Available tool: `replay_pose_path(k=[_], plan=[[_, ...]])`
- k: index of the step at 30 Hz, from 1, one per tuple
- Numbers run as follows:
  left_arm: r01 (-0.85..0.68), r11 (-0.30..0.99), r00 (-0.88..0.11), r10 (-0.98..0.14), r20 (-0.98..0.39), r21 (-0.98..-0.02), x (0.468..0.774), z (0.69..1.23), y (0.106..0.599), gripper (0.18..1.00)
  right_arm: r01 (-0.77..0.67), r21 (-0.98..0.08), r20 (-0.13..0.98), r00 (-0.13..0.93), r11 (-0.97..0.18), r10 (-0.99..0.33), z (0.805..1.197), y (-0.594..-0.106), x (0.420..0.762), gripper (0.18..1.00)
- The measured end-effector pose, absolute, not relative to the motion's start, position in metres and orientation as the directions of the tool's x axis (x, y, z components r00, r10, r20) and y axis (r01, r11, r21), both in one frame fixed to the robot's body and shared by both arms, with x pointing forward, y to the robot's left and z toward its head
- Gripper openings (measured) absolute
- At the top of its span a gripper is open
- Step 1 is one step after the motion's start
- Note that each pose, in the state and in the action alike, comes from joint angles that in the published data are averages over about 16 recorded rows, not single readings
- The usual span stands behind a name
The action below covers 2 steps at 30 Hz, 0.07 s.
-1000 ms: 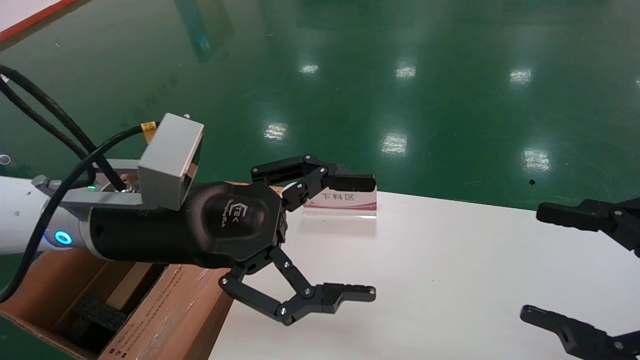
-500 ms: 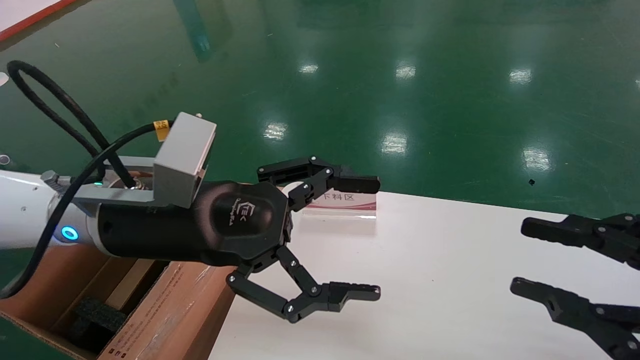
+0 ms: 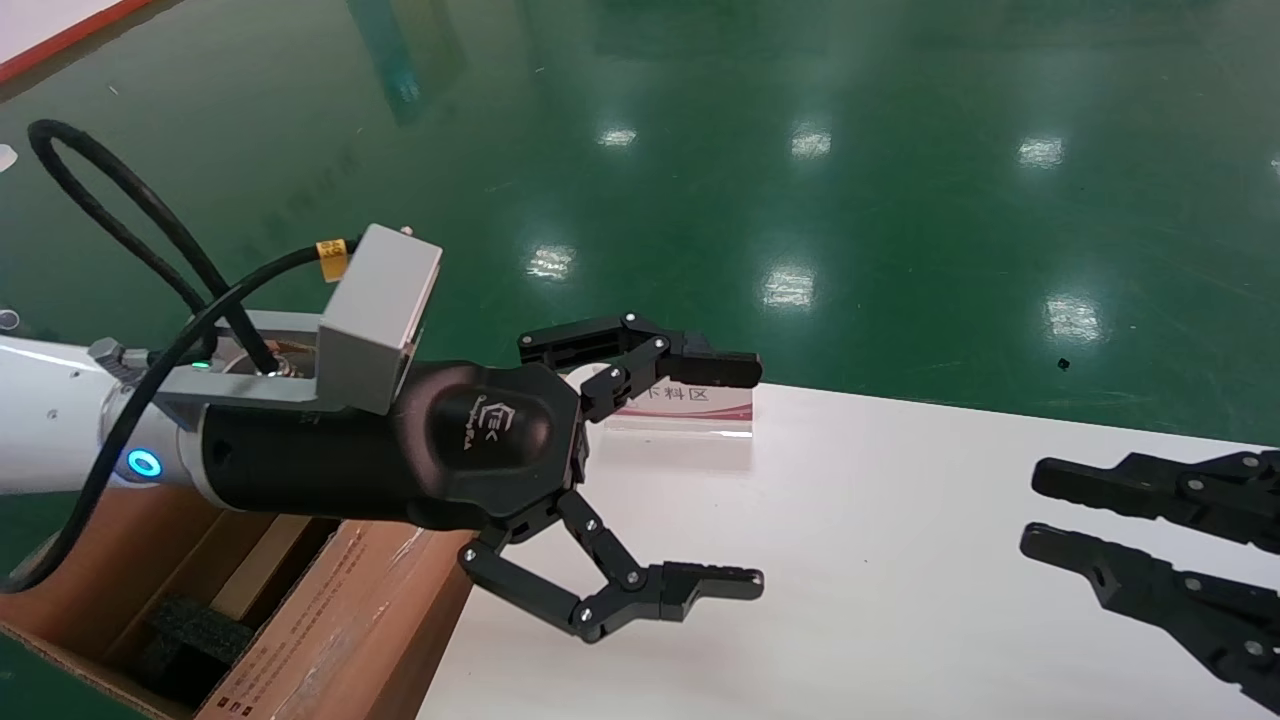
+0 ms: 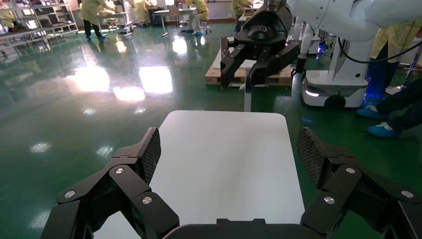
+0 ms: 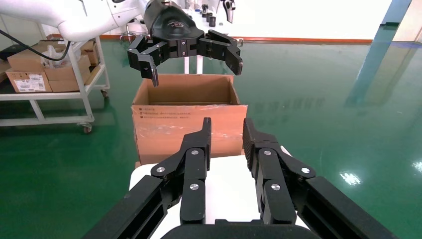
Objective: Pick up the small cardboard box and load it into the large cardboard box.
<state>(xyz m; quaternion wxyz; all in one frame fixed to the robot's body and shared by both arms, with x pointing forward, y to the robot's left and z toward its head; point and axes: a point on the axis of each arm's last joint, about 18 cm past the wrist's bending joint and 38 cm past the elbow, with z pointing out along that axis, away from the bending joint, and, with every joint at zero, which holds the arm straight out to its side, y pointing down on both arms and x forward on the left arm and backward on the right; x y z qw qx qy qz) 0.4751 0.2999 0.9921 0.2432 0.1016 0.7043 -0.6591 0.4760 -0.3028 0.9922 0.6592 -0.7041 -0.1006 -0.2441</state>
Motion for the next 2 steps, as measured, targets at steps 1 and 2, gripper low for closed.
replay_pose_path(k=[1,2], plan=[[0.464,0.111,-0.861,-0.177,-0.476,-0.879,0.4751,0.9921,0.2999,1.001,0.464,-0.879,0.476,0.861,-0.111,-0.18,0.9922,-0.3028,0.476,0.365],[0.464,0.111,-0.861,-0.177,-0.476,-0.879,0.4752,0.9921,0.2999,1.001,0.464,-0.879,0.476,0.861,-0.111,-0.18,0.9922,-0.3028,0.476,0.361]])
